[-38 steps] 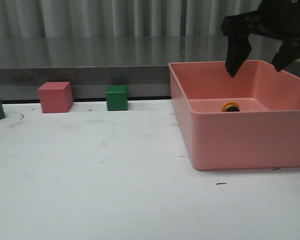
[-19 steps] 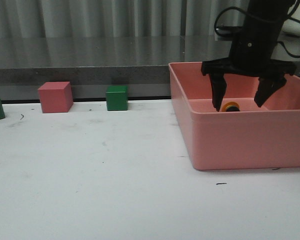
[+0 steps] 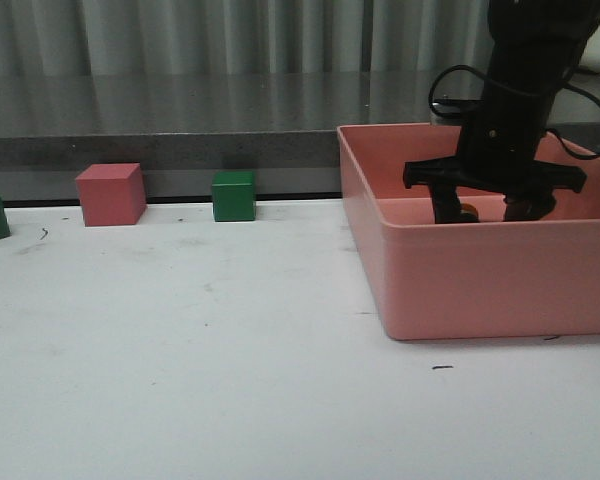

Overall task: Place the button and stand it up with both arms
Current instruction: 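Grasp the yellow button with the right gripper and lift it out, then carry the button toward the left arm and lower it onto the table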

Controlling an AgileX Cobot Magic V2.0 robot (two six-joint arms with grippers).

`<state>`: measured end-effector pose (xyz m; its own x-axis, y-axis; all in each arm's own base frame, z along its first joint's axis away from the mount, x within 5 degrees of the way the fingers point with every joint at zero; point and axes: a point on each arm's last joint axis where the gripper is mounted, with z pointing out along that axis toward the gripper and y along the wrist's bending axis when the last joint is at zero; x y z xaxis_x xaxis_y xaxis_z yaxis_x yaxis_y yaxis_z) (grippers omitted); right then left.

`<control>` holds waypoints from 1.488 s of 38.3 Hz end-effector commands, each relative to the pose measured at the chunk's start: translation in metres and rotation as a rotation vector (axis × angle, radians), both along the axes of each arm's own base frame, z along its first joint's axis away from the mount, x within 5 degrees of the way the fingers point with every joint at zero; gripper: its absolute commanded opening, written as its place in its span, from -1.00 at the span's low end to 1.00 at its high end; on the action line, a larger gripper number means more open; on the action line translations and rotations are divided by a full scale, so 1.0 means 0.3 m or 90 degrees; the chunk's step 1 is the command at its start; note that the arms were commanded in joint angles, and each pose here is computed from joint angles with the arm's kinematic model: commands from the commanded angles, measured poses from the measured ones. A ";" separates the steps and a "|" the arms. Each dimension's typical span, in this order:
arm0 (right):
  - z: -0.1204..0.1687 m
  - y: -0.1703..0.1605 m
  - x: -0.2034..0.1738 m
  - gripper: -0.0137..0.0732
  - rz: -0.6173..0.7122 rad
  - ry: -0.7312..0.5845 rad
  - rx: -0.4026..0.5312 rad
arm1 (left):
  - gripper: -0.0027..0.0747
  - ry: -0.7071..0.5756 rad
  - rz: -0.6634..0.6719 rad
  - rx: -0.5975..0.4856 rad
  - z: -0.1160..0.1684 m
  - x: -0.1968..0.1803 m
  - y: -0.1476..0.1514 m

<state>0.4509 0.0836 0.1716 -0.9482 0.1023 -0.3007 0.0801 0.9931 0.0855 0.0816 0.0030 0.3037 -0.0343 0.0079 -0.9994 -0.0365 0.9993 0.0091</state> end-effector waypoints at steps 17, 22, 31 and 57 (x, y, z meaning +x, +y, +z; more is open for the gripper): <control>0.263 -0.014 -0.034 -0.19 -0.001 -0.107 0.019 | 0.55 -0.069 -0.001 -0.002 0.062 0.001 0.000; 0.373 -0.011 -0.075 -0.19 0.003 -0.147 0.027 | 0.55 -0.069 -0.001 -0.002 0.062 0.001 0.000; 0.543 0.061 -0.167 -0.19 0.046 -0.222 0.046 | 0.55 -0.069 -0.001 -0.002 0.062 0.001 0.000; 0.557 0.772 -0.370 -0.19 0.363 -0.175 0.111 | 0.55 -0.069 -0.001 -0.002 0.062 0.001 0.000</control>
<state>0.3520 0.2979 0.3105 -0.8172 -0.3101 -0.4858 -0.4392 0.8809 0.1765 0.0816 0.0030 0.3037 -0.0343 0.0079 -0.9994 -0.0365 0.9993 0.0091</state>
